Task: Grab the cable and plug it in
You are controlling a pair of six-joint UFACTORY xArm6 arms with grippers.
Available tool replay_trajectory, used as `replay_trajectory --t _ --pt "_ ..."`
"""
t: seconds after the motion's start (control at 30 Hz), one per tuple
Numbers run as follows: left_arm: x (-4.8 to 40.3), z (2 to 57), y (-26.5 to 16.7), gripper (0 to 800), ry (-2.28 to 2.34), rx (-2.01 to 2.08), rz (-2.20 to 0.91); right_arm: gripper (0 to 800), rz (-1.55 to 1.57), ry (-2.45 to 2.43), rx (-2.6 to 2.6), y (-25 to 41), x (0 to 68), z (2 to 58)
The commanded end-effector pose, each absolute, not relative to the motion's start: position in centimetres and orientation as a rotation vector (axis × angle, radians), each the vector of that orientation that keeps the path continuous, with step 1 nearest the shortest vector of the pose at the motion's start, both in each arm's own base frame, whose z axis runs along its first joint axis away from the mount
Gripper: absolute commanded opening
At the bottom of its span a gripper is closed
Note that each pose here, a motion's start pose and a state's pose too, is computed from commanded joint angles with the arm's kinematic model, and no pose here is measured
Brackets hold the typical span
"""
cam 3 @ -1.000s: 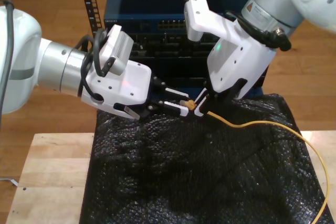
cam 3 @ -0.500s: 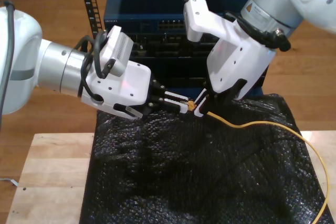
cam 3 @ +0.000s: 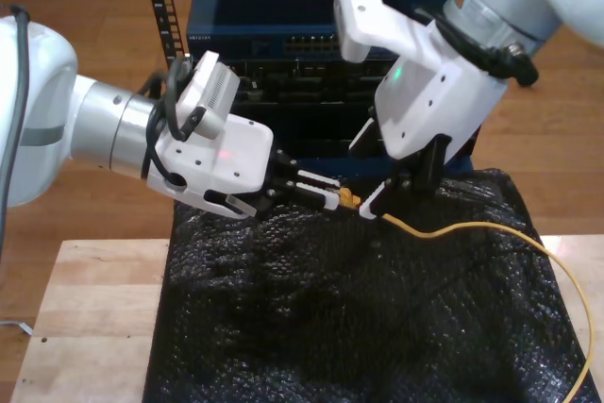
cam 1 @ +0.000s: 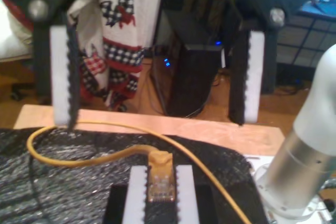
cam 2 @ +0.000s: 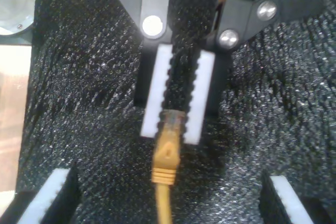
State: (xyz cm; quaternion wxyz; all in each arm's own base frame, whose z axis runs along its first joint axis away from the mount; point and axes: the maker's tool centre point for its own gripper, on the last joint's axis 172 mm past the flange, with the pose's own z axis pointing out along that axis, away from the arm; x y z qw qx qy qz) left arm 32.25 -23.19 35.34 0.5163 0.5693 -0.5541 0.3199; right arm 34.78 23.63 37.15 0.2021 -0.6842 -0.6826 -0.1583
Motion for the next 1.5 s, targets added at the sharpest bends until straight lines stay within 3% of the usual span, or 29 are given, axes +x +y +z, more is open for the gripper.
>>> replay_trajectory --t 0.53,1.5 --pt "36.2 36.6 -18.7 1 -1.012 1.356 0.777 800 -0.620 -2.014 -1.854 23.6 35.0 41.7" --pt "34.2 39.8 -16.2 1 -0.817 1.153 0.647 794 -1.241 -2.336 -1.491 28.4 33.0 43.8"
